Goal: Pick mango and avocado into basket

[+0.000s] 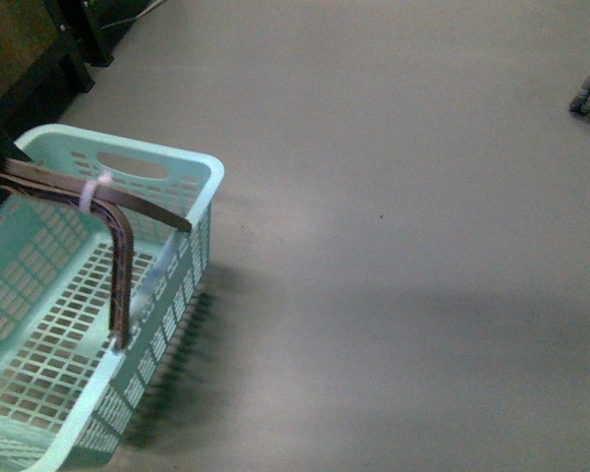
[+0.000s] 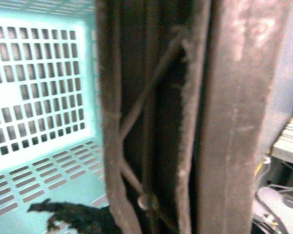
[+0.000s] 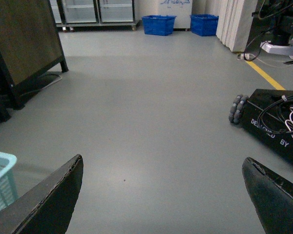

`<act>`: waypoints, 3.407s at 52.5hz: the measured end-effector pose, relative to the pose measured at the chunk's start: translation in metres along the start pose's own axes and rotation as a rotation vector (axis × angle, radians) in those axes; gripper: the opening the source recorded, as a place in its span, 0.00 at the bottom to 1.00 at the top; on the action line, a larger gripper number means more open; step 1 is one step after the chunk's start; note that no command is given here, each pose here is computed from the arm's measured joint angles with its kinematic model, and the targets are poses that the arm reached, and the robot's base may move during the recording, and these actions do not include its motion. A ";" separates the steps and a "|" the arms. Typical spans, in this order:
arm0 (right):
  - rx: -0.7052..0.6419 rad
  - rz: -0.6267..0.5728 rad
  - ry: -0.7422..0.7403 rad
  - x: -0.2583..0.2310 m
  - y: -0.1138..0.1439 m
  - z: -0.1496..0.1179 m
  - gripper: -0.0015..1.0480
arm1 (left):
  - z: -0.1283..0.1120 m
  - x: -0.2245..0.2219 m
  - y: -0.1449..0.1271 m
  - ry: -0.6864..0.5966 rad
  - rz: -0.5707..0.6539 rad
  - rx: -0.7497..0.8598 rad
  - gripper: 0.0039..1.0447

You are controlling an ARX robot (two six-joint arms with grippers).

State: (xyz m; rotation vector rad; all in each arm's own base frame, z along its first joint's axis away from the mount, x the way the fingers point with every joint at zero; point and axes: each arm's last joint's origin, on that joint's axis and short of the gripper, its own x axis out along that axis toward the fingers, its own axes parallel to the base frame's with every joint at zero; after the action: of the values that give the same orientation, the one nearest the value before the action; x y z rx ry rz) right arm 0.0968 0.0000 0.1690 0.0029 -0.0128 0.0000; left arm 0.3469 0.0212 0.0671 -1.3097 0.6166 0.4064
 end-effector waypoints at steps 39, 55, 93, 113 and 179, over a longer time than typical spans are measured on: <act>0.000 0.000 0.000 0.000 0.000 0.000 0.92 | 0.012 -0.290 -0.057 -0.148 -0.429 -0.228 0.14; 0.000 0.000 0.000 0.000 0.000 0.000 0.92 | 0.011 -0.307 -0.061 -0.172 -0.472 -0.210 0.14; 0.000 0.000 0.000 0.000 0.000 0.000 0.92 | 0.011 -0.307 -0.061 -0.169 -0.466 -0.211 0.14; 0.000 0.000 0.000 0.000 0.000 0.000 0.92 | 0.011 -0.307 -0.061 -0.169 -0.467 -0.211 0.14; 0.000 0.000 0.000 0.000 0.000 0.000 0.92 | 0.011 -0.307 -0.061 -0.170 -0.467 -0.211 0.13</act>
State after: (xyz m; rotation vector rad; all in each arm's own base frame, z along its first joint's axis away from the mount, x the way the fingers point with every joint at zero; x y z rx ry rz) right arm 0.0968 0.0000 0.1690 0.0029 -0.0128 0.0000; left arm 0.1479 0.0373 0.3081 -1.5511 0.1163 0.1964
